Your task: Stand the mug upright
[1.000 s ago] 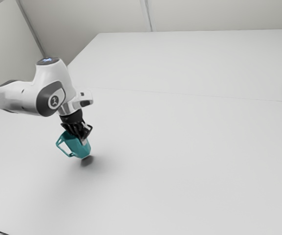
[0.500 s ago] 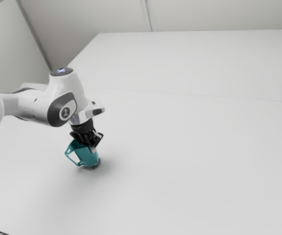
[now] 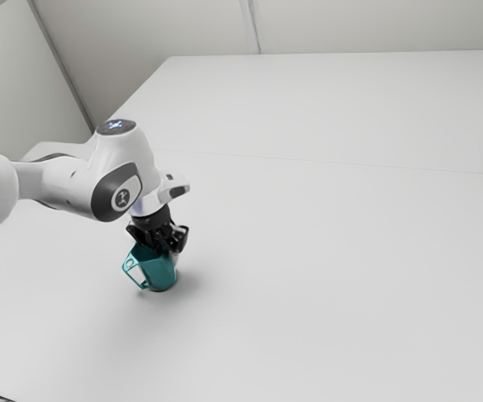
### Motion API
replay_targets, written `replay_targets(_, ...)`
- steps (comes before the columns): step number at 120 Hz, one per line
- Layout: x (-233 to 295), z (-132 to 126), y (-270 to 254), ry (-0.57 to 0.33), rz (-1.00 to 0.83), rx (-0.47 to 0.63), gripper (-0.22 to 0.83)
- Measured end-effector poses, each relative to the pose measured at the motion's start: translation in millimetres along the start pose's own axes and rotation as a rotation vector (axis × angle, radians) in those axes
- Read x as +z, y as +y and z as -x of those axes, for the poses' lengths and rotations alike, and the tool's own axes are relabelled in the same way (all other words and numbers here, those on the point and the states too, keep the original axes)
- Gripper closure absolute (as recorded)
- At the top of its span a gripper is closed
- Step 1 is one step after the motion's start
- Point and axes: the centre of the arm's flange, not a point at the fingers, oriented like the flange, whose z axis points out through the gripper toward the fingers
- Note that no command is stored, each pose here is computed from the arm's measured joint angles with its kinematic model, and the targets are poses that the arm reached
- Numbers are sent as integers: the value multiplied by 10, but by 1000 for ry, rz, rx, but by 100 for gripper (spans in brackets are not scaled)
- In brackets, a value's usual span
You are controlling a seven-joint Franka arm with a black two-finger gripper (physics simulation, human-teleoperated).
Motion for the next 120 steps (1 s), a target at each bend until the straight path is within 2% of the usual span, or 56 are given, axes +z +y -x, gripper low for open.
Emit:
replay_targets(64,-510,-214,131,69,21,-26,12)
replay_targets(100,-1126,-383,139,33,11,-37,4)
replay_targets(120,-1700,-504,74,37,5,-54,3)
